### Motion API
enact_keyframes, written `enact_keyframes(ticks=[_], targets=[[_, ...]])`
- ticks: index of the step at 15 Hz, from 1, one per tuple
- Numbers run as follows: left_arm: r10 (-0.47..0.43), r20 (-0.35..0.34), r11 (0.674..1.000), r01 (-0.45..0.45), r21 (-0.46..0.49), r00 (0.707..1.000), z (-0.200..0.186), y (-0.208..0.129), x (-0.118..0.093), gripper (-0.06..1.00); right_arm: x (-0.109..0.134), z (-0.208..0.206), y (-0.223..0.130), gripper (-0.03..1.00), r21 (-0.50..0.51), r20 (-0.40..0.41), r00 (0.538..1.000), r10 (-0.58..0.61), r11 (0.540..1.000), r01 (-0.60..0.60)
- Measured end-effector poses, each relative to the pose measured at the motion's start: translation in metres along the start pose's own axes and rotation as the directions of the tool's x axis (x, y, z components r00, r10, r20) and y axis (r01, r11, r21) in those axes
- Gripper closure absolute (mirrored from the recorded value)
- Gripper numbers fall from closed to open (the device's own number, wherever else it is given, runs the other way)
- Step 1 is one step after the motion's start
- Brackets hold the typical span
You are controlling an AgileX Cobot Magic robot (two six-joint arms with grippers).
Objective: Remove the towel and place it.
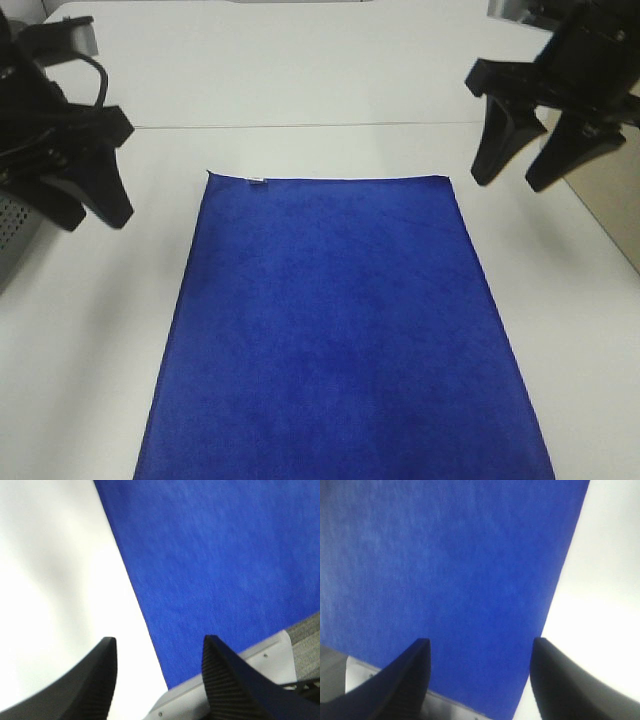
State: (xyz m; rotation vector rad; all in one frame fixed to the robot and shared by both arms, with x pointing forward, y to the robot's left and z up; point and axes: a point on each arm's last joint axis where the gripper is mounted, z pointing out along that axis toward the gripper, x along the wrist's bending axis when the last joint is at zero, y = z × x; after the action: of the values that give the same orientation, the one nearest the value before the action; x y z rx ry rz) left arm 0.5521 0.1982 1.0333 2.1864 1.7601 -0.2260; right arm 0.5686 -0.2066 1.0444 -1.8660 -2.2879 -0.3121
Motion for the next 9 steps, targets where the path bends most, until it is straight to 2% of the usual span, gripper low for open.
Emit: enact_keyframes(ticks=[2,5,9], targets=[[-0.017,-0.01,0.999,0.017,-0.04,1.0,0.004,0.035,0.022,0.45,-0.019,-0.004,0.045,0.38,-0.064,0.0,0.999,0.036,0.997,-0.036],[-0.063,-0.011,0.993,0.061,-0.105,0.998,0.02,0.086,0.053,0.45,-0.059,0.014,0.095,0.38,-0.101,-0.035,0.997,0.067,0.992,-0.071],[-0.068,0.012,0.986,0.069,-0.15,0.998,0.066,0.144,0.076,0.45,-0.079,0.066,0.132,0.38,-0.068,-0.063,0.997,0.033,0.997,-0.038]])
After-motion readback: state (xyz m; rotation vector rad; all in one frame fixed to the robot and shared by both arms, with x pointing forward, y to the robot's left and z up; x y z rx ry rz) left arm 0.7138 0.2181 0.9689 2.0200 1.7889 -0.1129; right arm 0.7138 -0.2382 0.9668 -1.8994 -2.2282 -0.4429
